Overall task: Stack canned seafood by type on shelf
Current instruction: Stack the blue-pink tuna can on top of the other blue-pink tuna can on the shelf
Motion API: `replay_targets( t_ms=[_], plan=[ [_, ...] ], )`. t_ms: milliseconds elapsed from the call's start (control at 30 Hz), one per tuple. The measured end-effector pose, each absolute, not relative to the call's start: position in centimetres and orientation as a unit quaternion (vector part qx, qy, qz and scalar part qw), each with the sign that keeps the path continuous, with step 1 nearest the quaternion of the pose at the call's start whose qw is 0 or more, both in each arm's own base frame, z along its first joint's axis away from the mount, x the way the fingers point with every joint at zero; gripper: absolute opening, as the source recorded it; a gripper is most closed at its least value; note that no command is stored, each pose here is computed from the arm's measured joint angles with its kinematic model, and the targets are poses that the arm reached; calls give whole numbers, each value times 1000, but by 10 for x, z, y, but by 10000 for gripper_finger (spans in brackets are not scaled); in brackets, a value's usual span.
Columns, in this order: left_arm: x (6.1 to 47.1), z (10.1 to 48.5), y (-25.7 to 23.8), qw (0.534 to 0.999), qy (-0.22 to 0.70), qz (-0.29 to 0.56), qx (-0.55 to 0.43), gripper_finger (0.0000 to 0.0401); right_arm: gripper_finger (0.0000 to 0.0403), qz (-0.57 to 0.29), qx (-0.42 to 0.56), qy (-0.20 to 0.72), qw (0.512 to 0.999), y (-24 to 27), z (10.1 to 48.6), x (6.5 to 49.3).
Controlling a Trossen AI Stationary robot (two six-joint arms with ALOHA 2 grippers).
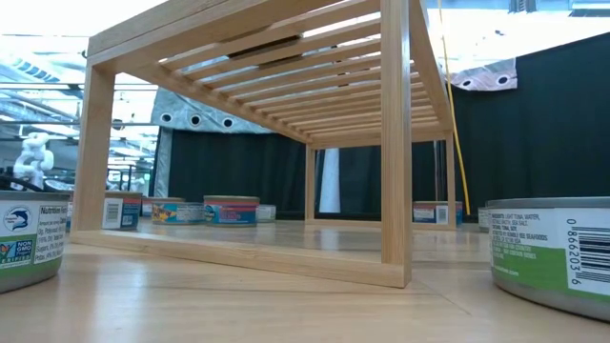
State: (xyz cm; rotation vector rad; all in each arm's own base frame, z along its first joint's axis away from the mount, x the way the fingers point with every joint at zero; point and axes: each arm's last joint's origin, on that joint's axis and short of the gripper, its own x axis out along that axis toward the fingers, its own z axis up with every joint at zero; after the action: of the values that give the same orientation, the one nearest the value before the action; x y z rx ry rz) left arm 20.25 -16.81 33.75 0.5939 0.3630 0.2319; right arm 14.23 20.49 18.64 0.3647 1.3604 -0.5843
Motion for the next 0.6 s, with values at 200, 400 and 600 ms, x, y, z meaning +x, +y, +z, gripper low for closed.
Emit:
replay_targets(
  t_ms=[200,400,600],
  plan=[
    [206,337,-163,932,181,125,288,293,70,-280,151,618,719,200,187,142],
    [209,337,-161,931,183,131,287,293,5,-288,126,597,738,195,188,145],
    [209,337,-161,931,183,131,287,293,2,-279,115,613,730,191,187,150]
  ],
)
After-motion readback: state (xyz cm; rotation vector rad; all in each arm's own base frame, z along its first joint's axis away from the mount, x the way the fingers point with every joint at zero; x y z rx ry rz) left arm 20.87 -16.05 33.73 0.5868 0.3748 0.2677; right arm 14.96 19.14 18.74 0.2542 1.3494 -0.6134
